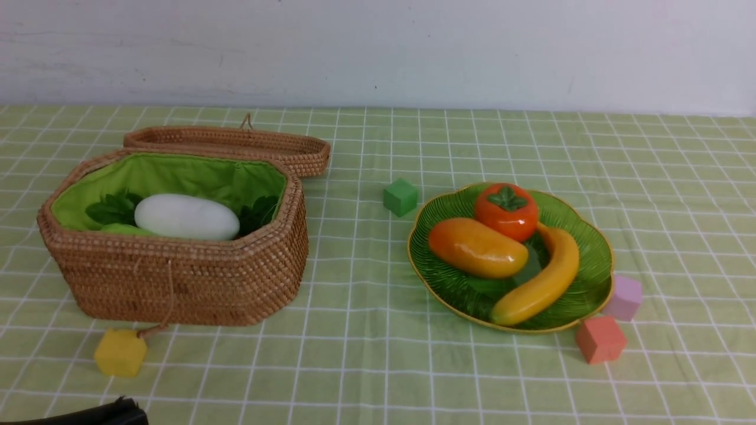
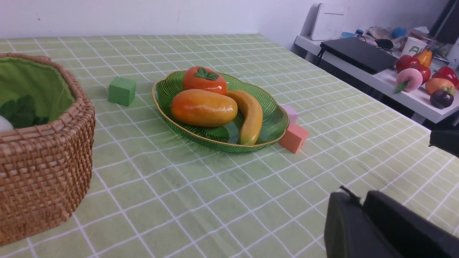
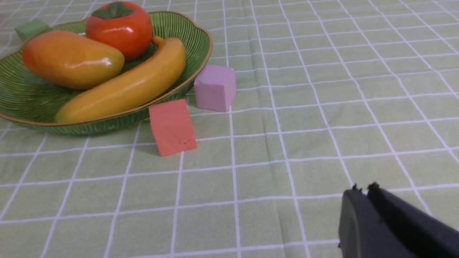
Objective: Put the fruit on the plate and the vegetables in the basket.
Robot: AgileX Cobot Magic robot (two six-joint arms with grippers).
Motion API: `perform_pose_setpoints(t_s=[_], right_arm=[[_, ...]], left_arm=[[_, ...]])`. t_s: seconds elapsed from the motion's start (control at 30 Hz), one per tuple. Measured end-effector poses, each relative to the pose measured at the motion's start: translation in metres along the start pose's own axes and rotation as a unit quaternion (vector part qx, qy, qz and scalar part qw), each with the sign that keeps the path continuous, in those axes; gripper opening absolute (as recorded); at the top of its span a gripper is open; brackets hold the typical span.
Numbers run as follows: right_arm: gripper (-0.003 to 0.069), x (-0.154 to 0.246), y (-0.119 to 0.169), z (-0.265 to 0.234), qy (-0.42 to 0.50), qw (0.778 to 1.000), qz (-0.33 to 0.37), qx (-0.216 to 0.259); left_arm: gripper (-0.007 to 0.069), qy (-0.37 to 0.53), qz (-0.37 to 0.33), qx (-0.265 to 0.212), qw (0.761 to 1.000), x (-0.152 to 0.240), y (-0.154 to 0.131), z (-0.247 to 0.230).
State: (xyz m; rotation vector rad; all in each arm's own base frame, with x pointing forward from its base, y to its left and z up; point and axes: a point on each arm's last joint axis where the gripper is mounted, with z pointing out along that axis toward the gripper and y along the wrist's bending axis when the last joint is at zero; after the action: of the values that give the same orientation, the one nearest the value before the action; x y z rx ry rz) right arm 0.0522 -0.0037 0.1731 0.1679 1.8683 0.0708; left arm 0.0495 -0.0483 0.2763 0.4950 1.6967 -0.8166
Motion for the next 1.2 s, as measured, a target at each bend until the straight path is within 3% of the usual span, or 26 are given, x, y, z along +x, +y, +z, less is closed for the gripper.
perform_pose_setpoints(t_s=[0.1,0.23,0.33,0.37,0.5,0.6,0.8,1.2], right_arm=[[0.0036,0.0,0.0,0.0,0.0,1.0,0.0,0.0],[0.004,0.0,0.0,0.0,0.0,1.0,0.0,0.0],[0.0044,0.0,0.0,0.0,0.0,1.0,0.0,0.0],[0.0045,0.0,0.0,0.0,0.0,1.0,0.0,0.0],[0.0053,0.0,0.0,0.0,0.0,1.0,0.0,0.0],[0.0053,0.0,0.0,0.0,0.0,1.0,0.0,0.0],[0.0056,0.0,0.0,0.0,0.0,1.0,0.001,0.0],[0.0072,0.0,0.0,0.0,0.0,1.0,0.001,0.0]], left_arm=[[0.0064,-0.001,-0.007,-0.019,1.0,0.0,0.002,0.0],[0.0064,-0.01,-0.023,-0.107,0.994,0.006,0.015,-0.001],[0.0018,-0.046,-0.032,-0.183,0.982,0.012,0.026,-0.005],[0.0013,-0.049,-0.038,-0.18,0.982,0.012,0.026,-0.005],[-0.0013,-0.11,-0.025,-0.266,0.957,0.032,0.037,-0.017],[-0.0013,-0.099,-0.012,-0.306,0.947,0.06,0.046,-0.017],[-0.0013,-0.007,-0.094,-0.332,0.938,0.098,0.056,-0.013],[-0.0013,-0.019,-0.134,-0.332,0.934,0.099,0.056,-0.013]])
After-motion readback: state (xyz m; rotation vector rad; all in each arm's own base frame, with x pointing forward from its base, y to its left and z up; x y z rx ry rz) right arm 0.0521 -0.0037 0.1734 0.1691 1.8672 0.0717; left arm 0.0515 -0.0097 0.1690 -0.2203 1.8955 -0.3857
